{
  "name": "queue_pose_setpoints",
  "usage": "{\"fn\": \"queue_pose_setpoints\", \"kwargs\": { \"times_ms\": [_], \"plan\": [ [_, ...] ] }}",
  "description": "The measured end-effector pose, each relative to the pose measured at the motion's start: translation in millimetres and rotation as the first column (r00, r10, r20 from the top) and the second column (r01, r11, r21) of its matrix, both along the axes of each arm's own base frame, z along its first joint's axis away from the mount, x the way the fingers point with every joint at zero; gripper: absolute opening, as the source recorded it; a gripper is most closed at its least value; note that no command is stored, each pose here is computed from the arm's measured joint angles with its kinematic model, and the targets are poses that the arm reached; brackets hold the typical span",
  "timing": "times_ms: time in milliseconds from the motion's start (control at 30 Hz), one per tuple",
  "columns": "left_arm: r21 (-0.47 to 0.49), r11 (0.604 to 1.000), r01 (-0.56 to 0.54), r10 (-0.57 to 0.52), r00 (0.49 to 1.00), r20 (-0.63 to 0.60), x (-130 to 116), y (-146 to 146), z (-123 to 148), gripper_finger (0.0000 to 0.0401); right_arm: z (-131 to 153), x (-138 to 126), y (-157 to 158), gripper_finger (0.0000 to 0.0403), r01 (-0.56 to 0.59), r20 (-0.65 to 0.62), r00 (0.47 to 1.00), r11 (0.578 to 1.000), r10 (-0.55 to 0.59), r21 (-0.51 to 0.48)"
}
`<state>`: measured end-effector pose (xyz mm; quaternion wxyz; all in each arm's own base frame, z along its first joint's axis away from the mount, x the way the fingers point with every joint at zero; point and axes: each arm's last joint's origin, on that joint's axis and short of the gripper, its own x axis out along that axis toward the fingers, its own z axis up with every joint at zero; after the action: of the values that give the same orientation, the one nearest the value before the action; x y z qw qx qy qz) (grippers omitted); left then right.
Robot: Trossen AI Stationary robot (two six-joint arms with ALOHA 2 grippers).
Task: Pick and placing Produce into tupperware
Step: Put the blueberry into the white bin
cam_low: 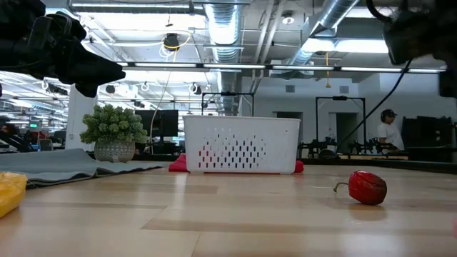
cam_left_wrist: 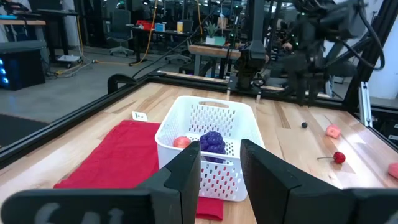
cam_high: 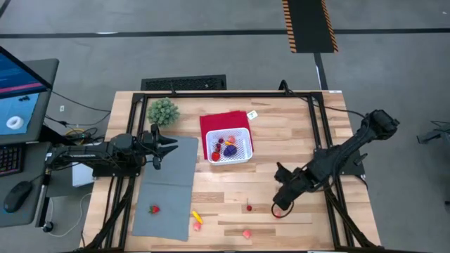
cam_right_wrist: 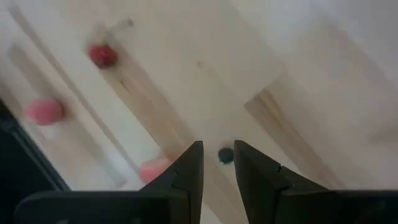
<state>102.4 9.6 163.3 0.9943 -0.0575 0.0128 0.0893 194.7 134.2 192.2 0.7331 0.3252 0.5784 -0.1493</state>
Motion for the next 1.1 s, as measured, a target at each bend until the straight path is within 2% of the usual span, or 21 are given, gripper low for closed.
{"fn": "queue_pose_setpoints", "kwargs": {
  "times_ms": [300, 733, 1100],
  "plan": [
    [0.000, 1.000, 0.000, 0.000, 1.000, 0.000, 0, 0, 0, 0.0104, -29, 4, 13, 0.0111, 0.068, -0.151, 0.986, 0.998, -0.067, -0.003],
    [0.000, 1.000, 0.000, 0.000, 1.000, 0.000, 0, 0, 0, 0.0104, -47, 9, 24, 0.0111, 0.067, -0.168, 0.983, 0.998, -0.068, -0.007],
    [0.000, 1.000, 0.000, 0.000, 1.000, 0.000, 0, 0, 0, 0.0104, -47, 11, 24, 0.0111, 0.070, -0.151, 0.986, 0.998, -0.070, -0.007]
  ]
}}
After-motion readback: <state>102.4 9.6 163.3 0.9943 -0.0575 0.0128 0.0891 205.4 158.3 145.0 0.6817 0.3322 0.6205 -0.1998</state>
